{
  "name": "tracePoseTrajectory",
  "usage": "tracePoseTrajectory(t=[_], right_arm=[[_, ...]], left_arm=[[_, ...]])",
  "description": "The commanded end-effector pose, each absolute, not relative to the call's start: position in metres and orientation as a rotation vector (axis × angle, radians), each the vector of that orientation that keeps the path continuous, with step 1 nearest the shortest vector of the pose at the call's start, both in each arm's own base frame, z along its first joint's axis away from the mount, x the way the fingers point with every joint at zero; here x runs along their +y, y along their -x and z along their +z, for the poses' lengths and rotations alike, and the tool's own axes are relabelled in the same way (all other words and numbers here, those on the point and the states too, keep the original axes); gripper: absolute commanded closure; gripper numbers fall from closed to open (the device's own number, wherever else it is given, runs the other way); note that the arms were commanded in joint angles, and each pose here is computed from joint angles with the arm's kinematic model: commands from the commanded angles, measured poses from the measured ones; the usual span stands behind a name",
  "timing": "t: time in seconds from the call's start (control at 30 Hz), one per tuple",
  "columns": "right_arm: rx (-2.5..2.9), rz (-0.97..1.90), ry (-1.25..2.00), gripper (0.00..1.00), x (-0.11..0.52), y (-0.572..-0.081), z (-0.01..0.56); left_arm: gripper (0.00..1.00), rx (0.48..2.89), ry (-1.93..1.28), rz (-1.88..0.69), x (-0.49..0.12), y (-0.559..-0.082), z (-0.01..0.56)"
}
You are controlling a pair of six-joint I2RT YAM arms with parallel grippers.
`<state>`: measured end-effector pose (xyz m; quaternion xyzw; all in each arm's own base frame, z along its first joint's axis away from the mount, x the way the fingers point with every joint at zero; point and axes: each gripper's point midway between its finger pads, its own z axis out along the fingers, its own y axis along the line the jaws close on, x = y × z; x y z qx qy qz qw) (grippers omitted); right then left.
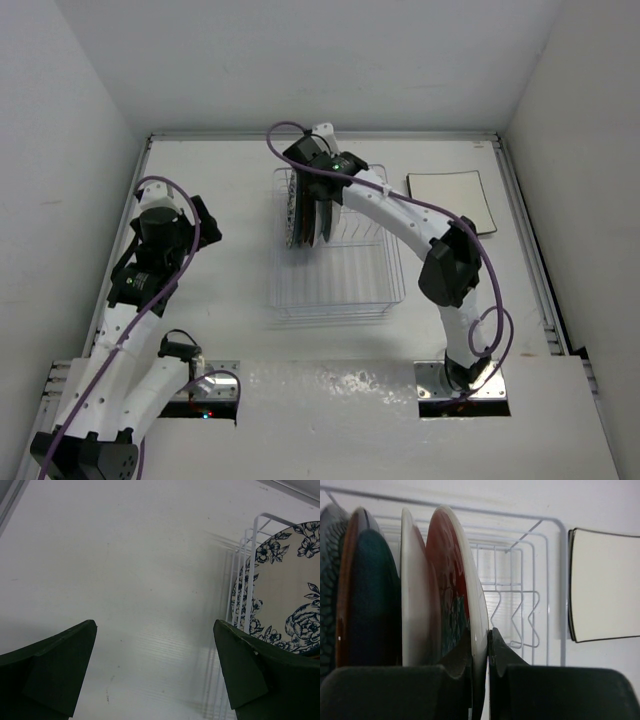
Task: Unload the plates from the dish rack
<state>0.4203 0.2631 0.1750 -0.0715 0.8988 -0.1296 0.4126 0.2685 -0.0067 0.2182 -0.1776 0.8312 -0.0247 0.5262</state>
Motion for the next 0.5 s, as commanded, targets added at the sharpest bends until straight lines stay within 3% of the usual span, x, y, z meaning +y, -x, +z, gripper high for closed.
tracePoseTrajectory(t=[0.0, 0.47], right_arm=[[2.030, -0.308, 0.021, 1.00, 0.245, -0.436, 0.282], [1.853, -0.311, -0.043, 1.00, 0.200, -0.409, 0.392]], left_arm=[[0.00, 1.940, 0.411, -0.088, -0.011, -0.271, 0.233], [0.00, 1.942, 0.381, -0.124, -0.018, -0.272, 0.234]])
